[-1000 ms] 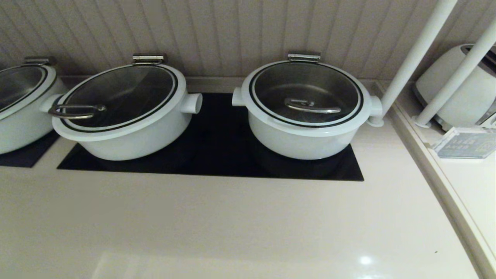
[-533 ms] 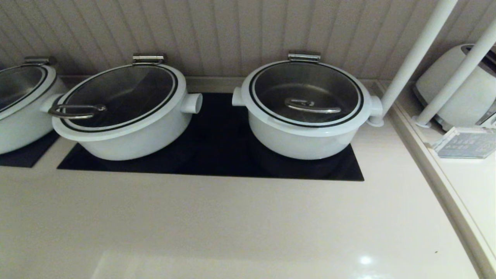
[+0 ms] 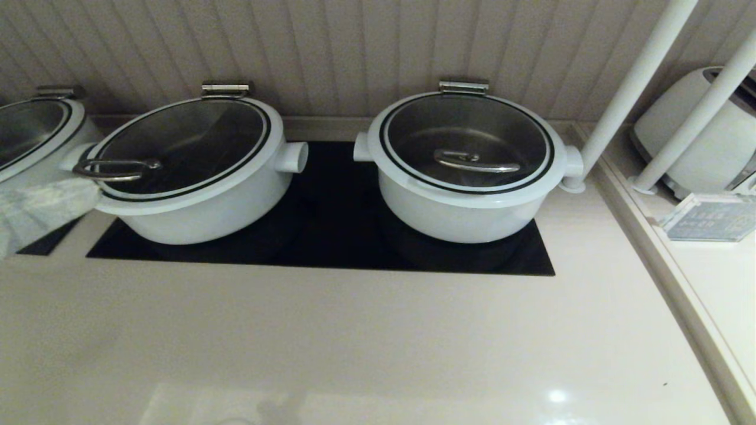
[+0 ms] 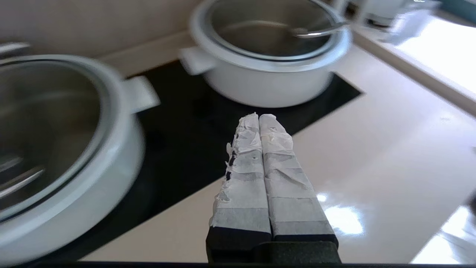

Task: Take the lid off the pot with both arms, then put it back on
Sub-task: Open the food pot lid a small opening with the left arm

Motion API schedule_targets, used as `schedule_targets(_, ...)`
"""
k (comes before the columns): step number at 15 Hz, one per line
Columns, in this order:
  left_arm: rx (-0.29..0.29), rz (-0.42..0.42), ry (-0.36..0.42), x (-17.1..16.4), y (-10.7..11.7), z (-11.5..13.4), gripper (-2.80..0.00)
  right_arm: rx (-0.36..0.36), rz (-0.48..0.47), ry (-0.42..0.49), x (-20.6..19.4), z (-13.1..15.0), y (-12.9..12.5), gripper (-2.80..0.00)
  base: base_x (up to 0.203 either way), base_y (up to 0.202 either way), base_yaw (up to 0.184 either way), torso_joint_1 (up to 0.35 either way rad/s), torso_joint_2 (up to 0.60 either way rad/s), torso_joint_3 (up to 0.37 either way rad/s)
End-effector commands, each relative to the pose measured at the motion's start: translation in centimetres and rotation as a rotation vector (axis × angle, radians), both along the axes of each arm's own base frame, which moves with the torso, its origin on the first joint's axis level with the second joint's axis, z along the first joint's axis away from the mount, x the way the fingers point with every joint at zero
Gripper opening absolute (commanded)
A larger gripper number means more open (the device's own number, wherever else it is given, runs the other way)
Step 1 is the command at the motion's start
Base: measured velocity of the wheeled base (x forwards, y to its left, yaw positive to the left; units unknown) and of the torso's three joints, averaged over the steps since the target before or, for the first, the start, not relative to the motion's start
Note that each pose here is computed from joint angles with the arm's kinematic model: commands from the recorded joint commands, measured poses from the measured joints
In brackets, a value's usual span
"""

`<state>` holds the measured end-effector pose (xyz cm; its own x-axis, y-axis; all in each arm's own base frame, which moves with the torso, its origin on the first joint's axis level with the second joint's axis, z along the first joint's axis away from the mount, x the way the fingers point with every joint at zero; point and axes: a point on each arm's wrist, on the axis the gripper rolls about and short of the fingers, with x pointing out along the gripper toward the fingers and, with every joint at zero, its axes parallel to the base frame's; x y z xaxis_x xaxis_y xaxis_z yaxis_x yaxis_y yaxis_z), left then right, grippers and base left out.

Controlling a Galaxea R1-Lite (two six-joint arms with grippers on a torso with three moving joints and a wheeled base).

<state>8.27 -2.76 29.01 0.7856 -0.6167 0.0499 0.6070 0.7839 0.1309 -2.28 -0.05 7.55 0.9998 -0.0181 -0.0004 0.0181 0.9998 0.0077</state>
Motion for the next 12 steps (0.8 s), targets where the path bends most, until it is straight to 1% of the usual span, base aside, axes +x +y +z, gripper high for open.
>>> schedule_targets(1, 0.017, -0.082, 0.084, 3.6, -1.8, 0.3, -2.80, 0.000, 0.001, 0.000, 0.0, 0.0, 0.0, -2.80, 0.000, 0.000, 0.000, 0.000, 0.00, 0.000)
schedule_targets(3, 0.023, -0.148, 0.121, 5.6, -3.5, 0.5, -2.80, 0.000, 0.000, 0.000, 0.0, 0.0, 0.0, -2.80, 0.000, 0.000, 0.000, 0.000, 0.00, 0.000)
schedule_targets(4, 0.018, -0.180, 0.128, 6.5, -4.4, 0.5, -2.80, -0.002, 0.000, 0.000, 0.0, 0.0, 0.0, -2.80, 0.000, 0.000, 0.000, 0.000, 0.00, 0.000)
schedule_targets(6, -0.018, -0.233, 0.121, 8.1, -6.2, 0.5, -2.80, -0.006, 0.003, 0.000, 0.0, 0.0, 0.0, -2.80, 0.000, 0.000, 0.000, 0.000, 0.00, 0.000)
schedule_targets(9, -0.008, -0.256, 0.177, 10.3, -7.8, -0.8, -2.80, -0.005, 0.004, 0.000, 0.0, 0.0, 0.0, -2.80, 0.000, 0.000, 0.000, 0.000, 0.00, 0.000)
schedule_targets(12, 0.001, -0.274, 0.208, 12.5, -9.5, -1.9, -2.80, -0.006, 0.004, -0.002, 0.0, 0.0, 0.0, -2.80, 0.000, 0.000, 0.000, 0.000, 0.00, 0.000)
